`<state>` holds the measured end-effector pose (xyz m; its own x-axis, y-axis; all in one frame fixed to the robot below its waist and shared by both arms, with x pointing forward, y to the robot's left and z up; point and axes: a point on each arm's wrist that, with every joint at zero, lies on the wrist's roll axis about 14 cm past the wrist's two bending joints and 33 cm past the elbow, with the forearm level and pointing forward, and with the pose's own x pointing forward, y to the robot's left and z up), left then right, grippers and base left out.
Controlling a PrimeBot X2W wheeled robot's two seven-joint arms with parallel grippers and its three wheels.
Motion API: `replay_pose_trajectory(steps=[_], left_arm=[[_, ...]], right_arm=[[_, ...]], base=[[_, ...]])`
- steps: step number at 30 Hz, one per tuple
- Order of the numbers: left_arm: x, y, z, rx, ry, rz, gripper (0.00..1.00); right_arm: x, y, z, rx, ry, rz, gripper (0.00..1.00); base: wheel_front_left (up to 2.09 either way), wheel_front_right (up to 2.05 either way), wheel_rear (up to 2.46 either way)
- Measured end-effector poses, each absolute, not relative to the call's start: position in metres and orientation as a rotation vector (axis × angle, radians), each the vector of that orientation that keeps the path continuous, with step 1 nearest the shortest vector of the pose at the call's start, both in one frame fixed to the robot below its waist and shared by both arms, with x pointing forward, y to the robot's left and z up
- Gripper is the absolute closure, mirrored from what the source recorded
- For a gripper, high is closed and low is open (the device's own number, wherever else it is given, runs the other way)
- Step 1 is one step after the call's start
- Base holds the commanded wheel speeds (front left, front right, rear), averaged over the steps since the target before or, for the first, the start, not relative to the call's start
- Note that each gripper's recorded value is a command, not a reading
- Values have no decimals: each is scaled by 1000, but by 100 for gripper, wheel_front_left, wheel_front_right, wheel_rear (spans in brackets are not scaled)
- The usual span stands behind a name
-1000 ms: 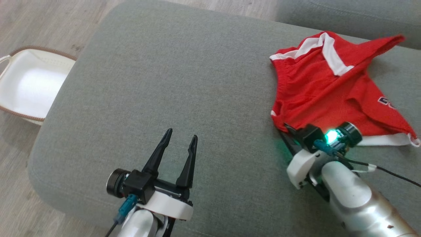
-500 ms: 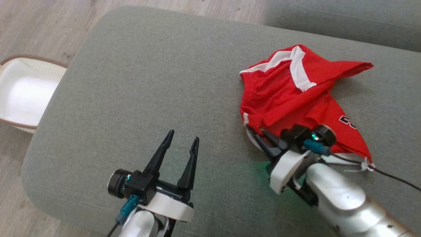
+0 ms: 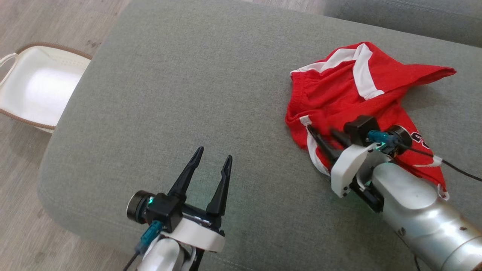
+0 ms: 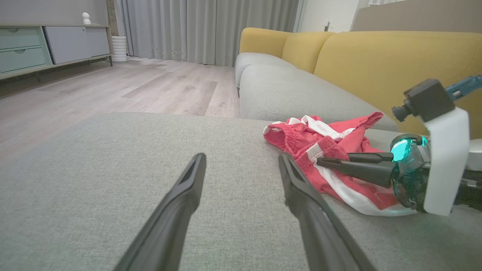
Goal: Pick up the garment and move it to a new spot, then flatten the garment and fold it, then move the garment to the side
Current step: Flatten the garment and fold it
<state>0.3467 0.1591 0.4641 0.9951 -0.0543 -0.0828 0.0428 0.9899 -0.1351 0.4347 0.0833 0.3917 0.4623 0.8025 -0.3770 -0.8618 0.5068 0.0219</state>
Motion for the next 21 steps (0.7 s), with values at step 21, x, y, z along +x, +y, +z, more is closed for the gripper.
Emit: replay_pose_trajectory(steps=[21], left_arm=[[358, 139, 461, -136, 97, -118, 0]], right_arm=[[462, 59, 385, -320, 353, 939, 0]], base=[[0, 0, 0]])
